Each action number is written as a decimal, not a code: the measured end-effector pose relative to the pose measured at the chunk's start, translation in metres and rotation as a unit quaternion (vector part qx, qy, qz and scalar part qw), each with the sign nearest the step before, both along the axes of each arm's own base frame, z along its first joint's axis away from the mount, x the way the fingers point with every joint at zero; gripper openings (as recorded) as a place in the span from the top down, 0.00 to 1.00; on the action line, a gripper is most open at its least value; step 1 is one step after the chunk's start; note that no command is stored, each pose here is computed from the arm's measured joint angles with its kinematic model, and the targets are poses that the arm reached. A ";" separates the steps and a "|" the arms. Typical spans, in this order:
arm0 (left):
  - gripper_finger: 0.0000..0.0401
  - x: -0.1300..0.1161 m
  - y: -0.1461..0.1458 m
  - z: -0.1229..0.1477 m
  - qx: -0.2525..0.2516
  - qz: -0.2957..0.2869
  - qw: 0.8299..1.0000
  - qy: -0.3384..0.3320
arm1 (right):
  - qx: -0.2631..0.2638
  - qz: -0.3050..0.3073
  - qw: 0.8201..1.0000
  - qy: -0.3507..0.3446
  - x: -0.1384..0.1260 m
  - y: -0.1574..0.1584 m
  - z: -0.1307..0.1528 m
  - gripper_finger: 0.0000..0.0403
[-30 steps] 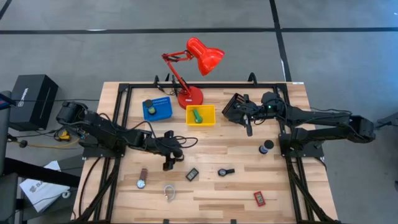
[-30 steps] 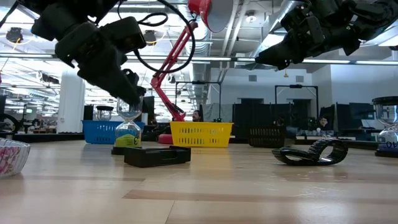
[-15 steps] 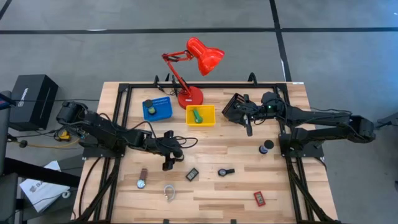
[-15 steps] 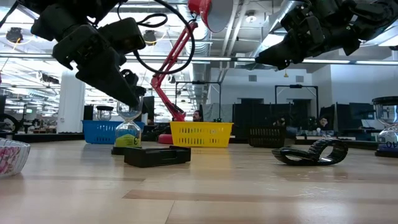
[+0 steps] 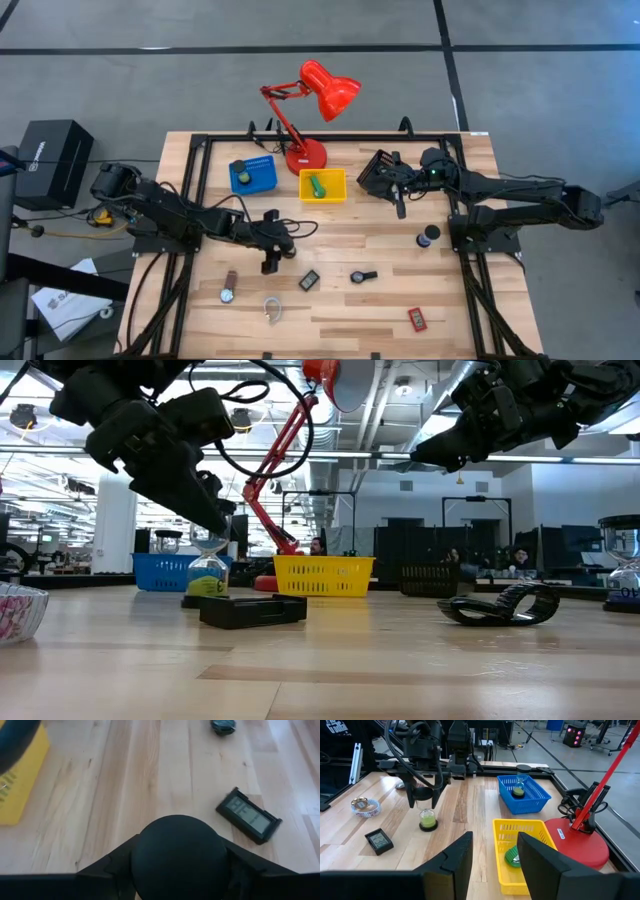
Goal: Pick & Place Office items
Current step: Put the light green hourglass into the blue bin
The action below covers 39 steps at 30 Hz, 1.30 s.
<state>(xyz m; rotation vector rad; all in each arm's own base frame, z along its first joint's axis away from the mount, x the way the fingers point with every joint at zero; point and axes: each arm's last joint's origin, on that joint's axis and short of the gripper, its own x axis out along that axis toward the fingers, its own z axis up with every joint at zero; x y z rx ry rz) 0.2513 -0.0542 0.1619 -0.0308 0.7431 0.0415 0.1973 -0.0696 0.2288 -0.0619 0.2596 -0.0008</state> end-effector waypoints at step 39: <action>0.51 -0.064 0.171 0.046 0.022 0.441 0.896 -0.043 | 0.007 -0.002 1.000 0.000 0.000 0.000 0.000 0.64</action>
